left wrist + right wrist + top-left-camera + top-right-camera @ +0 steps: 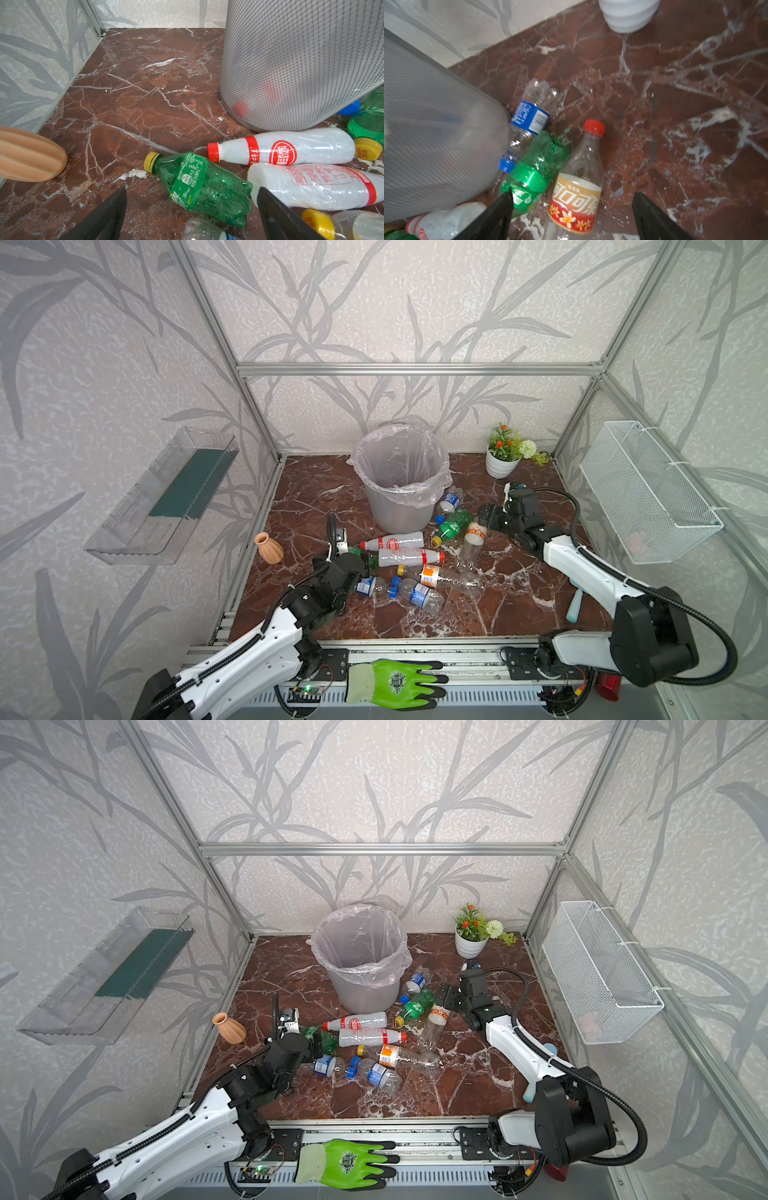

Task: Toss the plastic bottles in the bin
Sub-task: 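Move the right gripper down to the clear orange-labelled red-capped bottle, then grasp the orange-labelled bottle, lift it over the bin and release, then withdraw the right gripper from the bin while the left arm reaches across the bottles, then lower the left gripper onto the clear blue-labelled bottle near the pile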

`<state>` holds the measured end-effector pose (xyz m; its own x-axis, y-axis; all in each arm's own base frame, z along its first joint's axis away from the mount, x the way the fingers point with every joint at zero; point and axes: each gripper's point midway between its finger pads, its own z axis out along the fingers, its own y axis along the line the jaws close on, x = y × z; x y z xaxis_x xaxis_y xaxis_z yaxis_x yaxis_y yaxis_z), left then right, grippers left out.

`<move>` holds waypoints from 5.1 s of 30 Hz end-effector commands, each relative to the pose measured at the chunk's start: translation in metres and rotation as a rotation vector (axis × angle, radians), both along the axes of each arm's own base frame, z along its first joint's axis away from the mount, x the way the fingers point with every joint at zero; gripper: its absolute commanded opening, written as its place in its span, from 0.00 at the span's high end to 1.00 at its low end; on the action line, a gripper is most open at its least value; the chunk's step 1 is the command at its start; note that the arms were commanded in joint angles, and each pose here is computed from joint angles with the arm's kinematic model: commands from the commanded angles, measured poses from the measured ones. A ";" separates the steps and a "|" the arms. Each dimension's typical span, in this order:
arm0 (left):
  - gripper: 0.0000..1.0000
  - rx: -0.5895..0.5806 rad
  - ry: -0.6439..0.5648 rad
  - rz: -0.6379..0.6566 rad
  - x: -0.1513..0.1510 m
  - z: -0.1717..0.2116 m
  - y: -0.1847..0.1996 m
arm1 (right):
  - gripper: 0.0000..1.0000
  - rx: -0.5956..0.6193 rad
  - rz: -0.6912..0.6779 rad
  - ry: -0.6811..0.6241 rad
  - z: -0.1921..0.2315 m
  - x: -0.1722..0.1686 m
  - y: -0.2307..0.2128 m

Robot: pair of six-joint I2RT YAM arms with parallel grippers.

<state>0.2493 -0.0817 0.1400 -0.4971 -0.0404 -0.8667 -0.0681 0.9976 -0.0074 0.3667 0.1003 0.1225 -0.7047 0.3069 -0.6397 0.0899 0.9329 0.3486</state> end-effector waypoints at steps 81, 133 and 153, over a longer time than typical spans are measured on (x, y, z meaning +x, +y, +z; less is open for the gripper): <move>0.01 -0.137 -0.070 0.112 -0.008 0.010 0.017 | 0.01 0.232 0.279 -0.704 0.309 0.061 0.157; 0.21 0.608 0.254 -1.253 -0.103 -0.053 -0.205 | 0.01 0.213 -0.118 -0.224 0.022 -0.048 -0.064; 0.20 0.753 0.321 -1.333 -0.095 -0.094 -0.226 | 0.01 0.239 -0.131 -0.212 0.012 -0.048 -0.070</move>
<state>0.1502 -0.2970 0.0411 -0.0289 0.9416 -0.3356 0.9372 0.1423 0.3184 0.3200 0.0288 0.1391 -0.5040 0.5378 -0.6759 0.1112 0.8164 0.5667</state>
